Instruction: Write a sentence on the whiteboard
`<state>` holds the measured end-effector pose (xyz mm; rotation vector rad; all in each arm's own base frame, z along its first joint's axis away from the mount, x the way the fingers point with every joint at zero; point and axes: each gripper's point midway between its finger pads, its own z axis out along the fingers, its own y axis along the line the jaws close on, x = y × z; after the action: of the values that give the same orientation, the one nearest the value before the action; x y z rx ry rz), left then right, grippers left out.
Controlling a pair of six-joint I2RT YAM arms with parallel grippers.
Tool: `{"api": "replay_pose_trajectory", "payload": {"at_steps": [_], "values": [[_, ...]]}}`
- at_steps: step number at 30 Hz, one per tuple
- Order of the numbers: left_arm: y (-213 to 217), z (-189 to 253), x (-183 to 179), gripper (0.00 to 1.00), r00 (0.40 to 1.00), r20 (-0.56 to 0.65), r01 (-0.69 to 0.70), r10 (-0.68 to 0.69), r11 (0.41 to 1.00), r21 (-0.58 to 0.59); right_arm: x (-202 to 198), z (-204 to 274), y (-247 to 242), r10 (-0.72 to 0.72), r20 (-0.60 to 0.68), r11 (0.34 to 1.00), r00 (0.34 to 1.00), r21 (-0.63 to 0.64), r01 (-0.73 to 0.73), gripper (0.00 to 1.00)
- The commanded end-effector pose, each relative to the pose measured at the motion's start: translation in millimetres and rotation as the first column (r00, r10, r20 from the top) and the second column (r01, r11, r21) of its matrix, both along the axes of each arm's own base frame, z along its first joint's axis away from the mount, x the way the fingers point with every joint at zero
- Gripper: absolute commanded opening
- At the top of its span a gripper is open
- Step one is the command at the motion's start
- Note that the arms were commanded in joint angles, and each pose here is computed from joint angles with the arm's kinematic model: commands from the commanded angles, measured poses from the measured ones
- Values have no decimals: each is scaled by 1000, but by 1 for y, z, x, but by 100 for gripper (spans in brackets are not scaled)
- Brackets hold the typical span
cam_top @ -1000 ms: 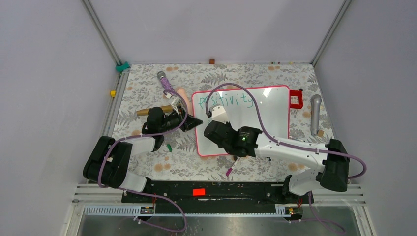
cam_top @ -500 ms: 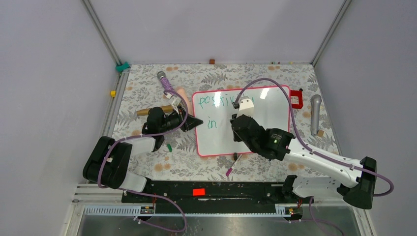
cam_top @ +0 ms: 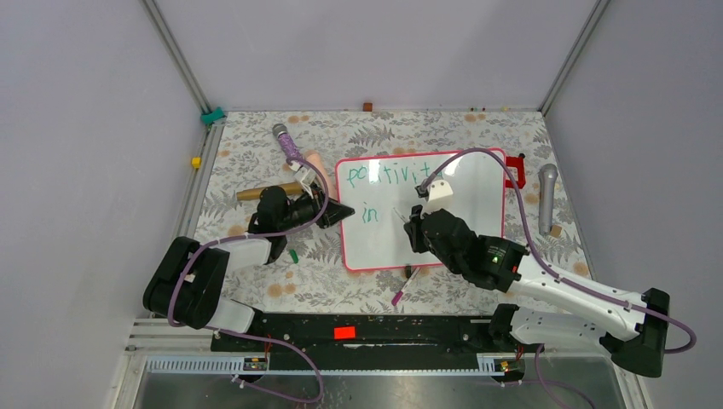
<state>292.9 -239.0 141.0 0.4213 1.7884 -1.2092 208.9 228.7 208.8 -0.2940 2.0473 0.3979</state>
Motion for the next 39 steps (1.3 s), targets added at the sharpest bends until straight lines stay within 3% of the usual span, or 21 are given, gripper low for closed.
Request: {"api": "replay_pose_trajectory", "payload": {"at_steps": [1,10,29,39], "values": [[22,-10,33,0,975,138,-188,172,976,107,1,8,6,26,24,999,999,31,-27,0],[22,-11,33,0,973,141,-198,183,975,97,3,15,1,12,54,999,998,47,-15,0],[25,-9,32,0,967,155,-219,203,971,92,9,3,17,89,-8,984,996,-154,-89,0],[25,-9,32,0,967,156,-219,203,971,92,19,6,-12,-27,36,969,999,-245,35,0]]}}
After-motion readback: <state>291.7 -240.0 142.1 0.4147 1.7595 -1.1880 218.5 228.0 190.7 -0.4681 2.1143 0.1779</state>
